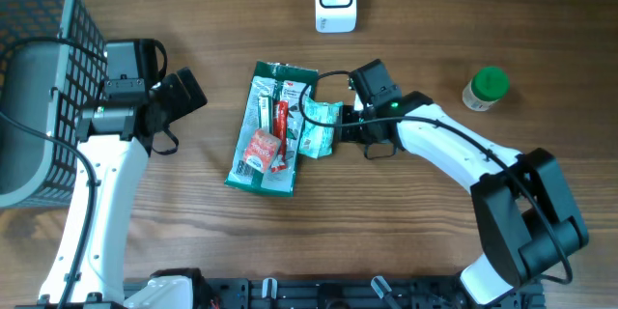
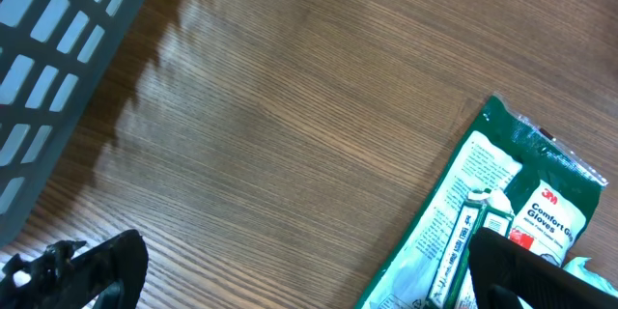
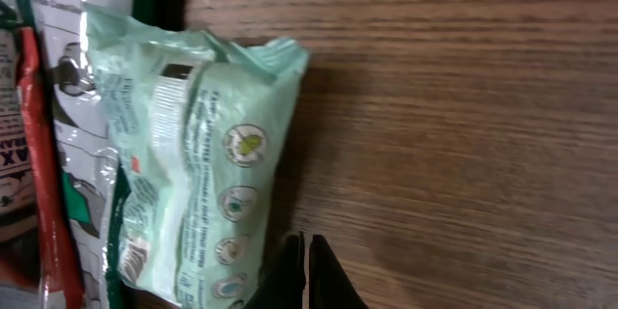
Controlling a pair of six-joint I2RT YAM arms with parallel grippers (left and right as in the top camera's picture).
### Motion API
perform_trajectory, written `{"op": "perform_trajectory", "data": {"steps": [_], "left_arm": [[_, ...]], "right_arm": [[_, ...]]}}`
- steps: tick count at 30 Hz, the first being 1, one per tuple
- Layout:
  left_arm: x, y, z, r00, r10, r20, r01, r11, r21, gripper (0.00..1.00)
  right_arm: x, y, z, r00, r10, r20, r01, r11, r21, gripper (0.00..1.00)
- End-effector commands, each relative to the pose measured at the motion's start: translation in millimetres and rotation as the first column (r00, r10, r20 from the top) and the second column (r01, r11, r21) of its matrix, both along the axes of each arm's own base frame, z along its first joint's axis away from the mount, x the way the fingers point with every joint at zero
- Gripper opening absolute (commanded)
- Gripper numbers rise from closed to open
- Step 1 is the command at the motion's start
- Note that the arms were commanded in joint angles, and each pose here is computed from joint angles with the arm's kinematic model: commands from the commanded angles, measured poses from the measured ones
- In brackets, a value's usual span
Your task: Scan the item barcode
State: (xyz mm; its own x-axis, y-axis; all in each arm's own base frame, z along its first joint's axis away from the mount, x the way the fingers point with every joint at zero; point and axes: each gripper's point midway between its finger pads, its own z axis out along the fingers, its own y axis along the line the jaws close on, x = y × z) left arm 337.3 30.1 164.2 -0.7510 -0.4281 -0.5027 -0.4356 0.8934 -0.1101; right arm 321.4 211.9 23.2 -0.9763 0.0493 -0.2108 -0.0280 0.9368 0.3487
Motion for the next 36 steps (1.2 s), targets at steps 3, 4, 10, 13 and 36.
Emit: {"op": "perform_trajectory", "data": {"steps": [3, 4, 10, 13, 36], "left_arm": [[0.8, 3.1, 1.3, 1.0, 0.0, 0.0, 0.0, 1.0, 0.013, 1.0], [0.8, 3.1, 1.3, 1.0, -0.001, 0.0, 0.001, 1.0, 0.013, 1.0], [0.8, 3.1, 1.3, 1.0, -0.001, 0.0, 0.001, 1.0, 0.013, 1.0], [0.8, 3.1, 1.3, 1.0, 0.0, 0.0, 0.0, 1.0, 0.013, 1.0], [0.8, 3.1, 1.3, 1.0, 0.0, 0.0, 0.0, 1.0, 0.013, 1.0]], "right_arm": [[-7.4, 2.0, -6.0, 0.999, 0.029, -0.027, -0.029, 1.0, 0.008, 0.06], [-7.4, 2.1, -5.9, 0.999, 0.028, -0.027, -0.028, 1.0, 0.009, 0.06], [-7.3, 2.2, -5.8, 0.999, 0.028, -0.027, -0.027, 1.0, 0.01, 0.07], [-8.5, 4.4, -5.4, 0.999, 0.029, -0.033, -0.028, 0.999, 0.023, 0.07], [-14.1, 23.2, -2.2, 0.998, 0.053, -0.028, -0.051, 0.997, 0.06, 0.11]]}}
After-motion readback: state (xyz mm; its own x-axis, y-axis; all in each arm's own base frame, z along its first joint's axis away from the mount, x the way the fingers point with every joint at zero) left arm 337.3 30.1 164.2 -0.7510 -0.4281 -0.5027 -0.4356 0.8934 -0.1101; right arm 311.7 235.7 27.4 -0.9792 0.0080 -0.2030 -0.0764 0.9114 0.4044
